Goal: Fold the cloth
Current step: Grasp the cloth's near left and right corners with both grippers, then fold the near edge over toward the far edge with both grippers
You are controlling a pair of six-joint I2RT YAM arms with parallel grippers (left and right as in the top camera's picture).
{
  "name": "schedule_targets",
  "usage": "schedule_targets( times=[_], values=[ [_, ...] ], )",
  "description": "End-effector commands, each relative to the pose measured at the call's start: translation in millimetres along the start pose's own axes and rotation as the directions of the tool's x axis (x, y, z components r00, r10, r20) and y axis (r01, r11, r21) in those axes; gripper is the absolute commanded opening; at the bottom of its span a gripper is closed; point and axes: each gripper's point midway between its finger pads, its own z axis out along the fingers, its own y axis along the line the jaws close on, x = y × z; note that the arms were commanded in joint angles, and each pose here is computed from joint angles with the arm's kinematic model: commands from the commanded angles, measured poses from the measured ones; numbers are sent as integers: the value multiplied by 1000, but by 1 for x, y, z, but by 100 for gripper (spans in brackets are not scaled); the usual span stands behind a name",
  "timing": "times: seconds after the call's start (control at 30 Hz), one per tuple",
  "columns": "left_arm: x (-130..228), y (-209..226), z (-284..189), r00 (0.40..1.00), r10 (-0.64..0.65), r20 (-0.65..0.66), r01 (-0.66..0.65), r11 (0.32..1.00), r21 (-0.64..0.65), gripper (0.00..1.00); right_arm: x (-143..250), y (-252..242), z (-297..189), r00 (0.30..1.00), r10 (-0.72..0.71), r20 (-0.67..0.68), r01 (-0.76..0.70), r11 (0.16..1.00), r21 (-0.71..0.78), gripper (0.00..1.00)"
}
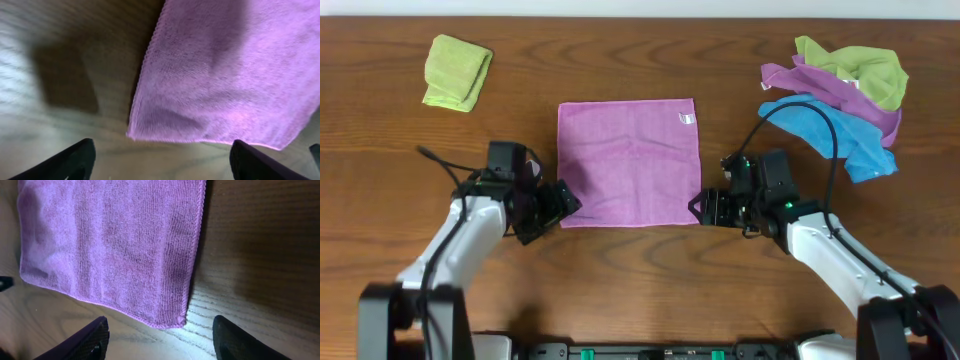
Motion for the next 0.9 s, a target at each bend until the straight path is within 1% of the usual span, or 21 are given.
schedule_targets(
  times=[0.0, 0.13, 0.3, 0.43, 0.53, 0.83, 0.87],
  values=[
    [6, 0, 15, 998, -11, -69, 13, 999, 33, 85, 8, -6, 7, 999, 18, -35, -18, 1000, -9, 67],
    [7, 2, 23, 995, -19, -94, 23, 999, 36, 83, 15, -11, 17, 996, 37, -77, -37, 999, -8, 65],
    [5, 4, 23, 996, -18, -85, 21, 999, 28, 81, 24, -13, 25, 991, 56, -120, -58, 998, -17, 63],
    [8, 5, 25, 995, -26, -100, 29, 999, 24, 74, 27, -14, 27, 989, 59, -134, -62, 998, -18, 61],
    [10, 8, 26, 993, -33, -110, 35, 999, 12, 66, 29, -10, 27, 988, 58, -144, -64, 997, -36, 58],
    [10, 8, 26, 994, -33, -109, 34, 999, 12, 58, 28, -4, 38, 991, 18, -134, -24, 999, -43, 48],
    [10, 8, 26, 994, -33, -108, 34, 999, 11, 54, 29, -6, 39, 990, 21, -140, -27, 999, -40, 47]
  ],
)
